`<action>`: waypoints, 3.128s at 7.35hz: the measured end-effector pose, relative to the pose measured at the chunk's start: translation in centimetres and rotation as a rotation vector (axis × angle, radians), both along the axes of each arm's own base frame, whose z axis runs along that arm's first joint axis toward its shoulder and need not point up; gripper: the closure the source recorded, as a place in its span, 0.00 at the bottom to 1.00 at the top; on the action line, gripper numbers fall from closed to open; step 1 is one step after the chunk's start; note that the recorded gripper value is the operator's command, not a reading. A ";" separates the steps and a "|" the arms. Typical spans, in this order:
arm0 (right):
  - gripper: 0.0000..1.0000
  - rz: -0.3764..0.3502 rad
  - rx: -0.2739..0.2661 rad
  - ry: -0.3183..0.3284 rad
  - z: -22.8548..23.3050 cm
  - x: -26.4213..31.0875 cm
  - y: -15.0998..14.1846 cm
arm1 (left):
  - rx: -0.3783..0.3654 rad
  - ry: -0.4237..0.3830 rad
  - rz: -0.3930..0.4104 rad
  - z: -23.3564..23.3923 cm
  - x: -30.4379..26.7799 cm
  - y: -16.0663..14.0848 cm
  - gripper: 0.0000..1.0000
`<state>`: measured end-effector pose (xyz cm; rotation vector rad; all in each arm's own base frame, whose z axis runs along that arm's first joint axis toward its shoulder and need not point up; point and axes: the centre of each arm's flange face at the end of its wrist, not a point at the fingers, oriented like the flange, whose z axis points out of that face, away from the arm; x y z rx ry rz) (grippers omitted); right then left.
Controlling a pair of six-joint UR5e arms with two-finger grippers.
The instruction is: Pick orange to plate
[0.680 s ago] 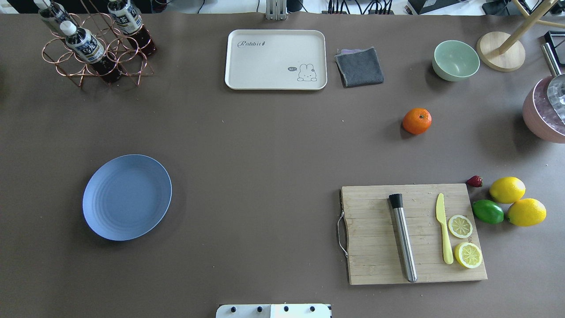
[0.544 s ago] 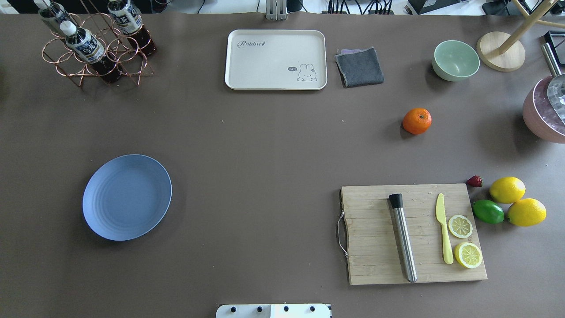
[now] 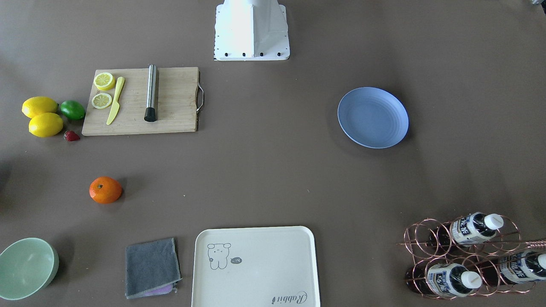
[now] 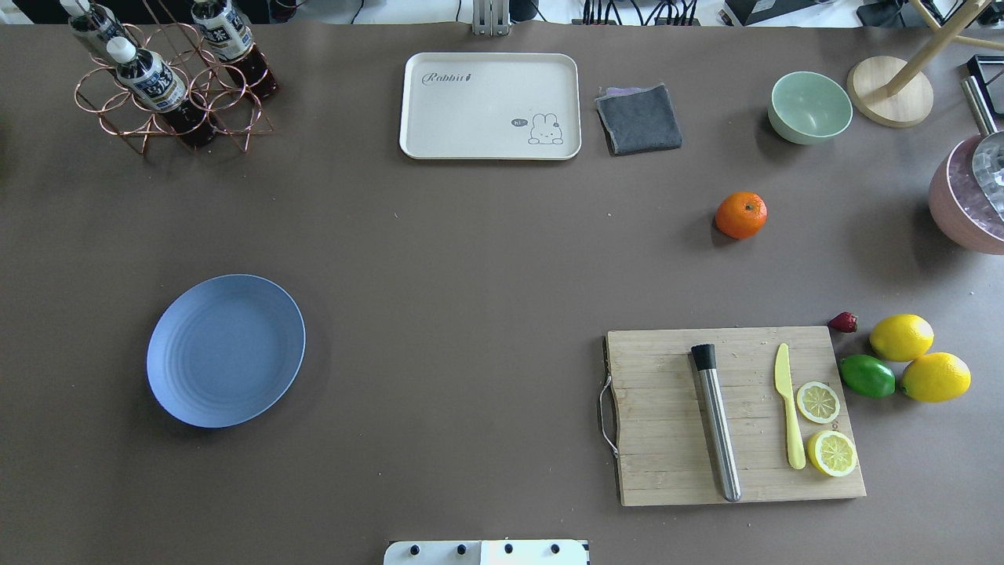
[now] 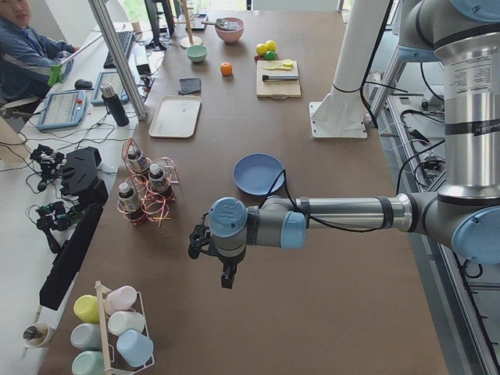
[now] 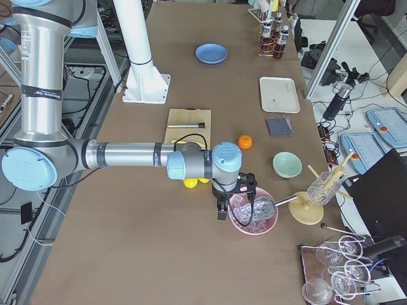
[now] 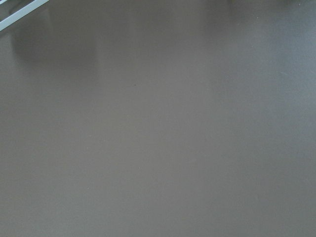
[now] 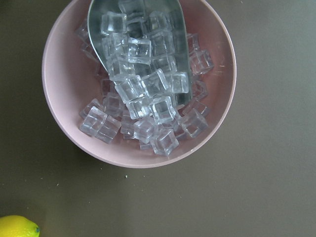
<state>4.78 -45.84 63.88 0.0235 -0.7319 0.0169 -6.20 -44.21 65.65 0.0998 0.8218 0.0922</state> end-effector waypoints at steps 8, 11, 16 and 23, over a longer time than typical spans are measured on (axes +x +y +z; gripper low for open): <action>0.00 -0.001 0.018 -0.002 -0.8 0.0 -0.7 | 0.154 0.013 -0.005 -2.7 0.1 -1.3 0.02; 0.00 -0.001 0.017 -0.013 -0.9 -0.1 -0.7 | 0.197 0.051 0.002 -4.4 0.3 -2.7 0.02; 0.00 -0.020 0.207 -0.045 -2.6 -1.4 -1.8 | 0.305 0.070 -0.004 -6.0 0.9 -4.1 0.02; 0.00 0.134 0.212 -0.137 -11.0 -18.6 -4.3 | 0.116 0.295 -0.147 -7.3 21.3 1.2 0.02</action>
